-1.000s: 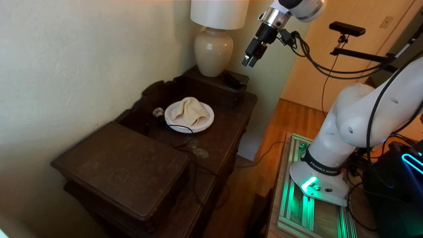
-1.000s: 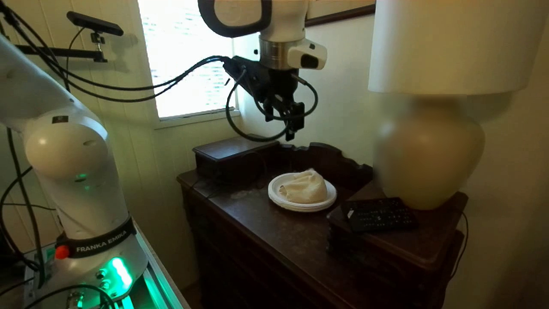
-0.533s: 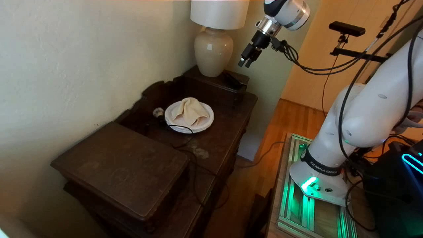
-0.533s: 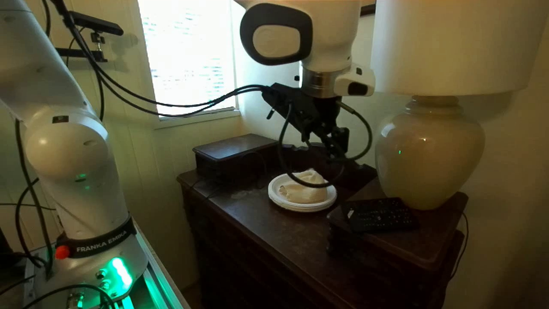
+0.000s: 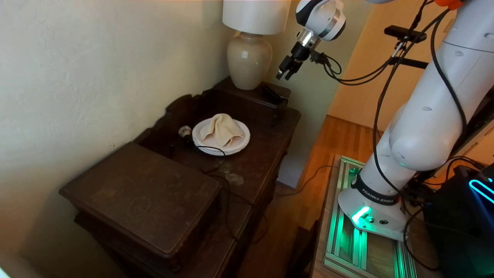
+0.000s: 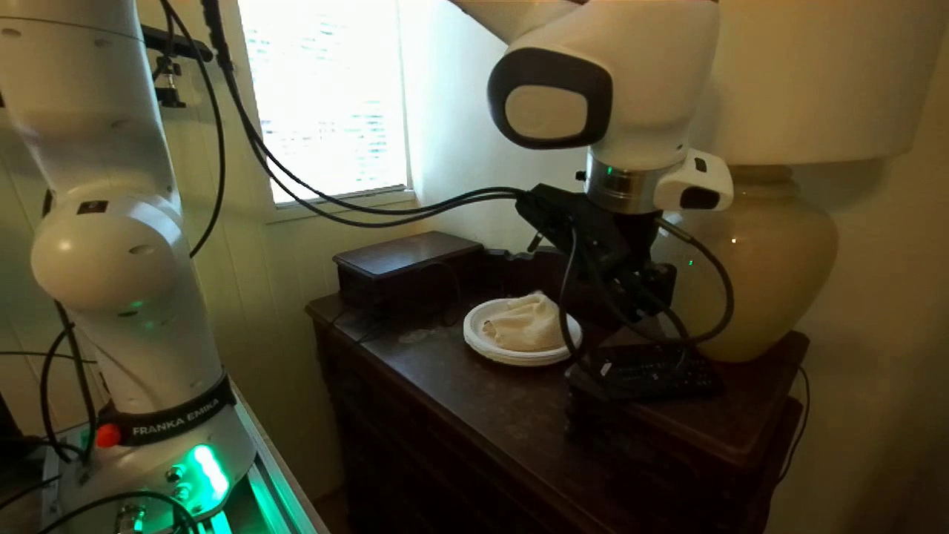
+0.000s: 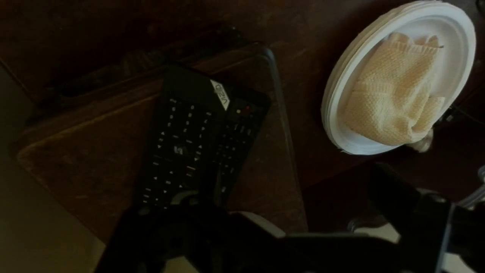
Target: Pick up the remote and put it on the table on the left side
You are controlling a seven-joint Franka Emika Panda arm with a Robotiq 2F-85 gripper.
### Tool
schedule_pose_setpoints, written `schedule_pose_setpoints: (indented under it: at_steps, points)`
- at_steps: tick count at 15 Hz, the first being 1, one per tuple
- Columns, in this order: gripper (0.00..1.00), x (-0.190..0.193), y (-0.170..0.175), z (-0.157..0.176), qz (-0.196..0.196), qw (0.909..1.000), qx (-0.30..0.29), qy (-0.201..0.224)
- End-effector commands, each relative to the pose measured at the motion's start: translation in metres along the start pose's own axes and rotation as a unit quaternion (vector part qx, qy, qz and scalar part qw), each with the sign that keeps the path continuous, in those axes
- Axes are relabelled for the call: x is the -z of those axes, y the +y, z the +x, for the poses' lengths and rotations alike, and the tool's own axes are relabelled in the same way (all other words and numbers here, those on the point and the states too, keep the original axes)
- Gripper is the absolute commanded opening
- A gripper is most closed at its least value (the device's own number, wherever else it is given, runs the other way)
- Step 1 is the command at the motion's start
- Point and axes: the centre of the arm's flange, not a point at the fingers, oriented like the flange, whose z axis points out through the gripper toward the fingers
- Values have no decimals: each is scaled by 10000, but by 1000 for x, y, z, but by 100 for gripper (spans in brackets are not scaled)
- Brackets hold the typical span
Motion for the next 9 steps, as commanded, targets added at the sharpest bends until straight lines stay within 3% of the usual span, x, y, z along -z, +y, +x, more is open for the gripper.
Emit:
schedule_pose_setpoints:
  at_steps: [1,9]
  points:
    - [100,-2,0,2,-16,10000,4,-21]
    - [100,-31,36,46,136,9990,-425,41]
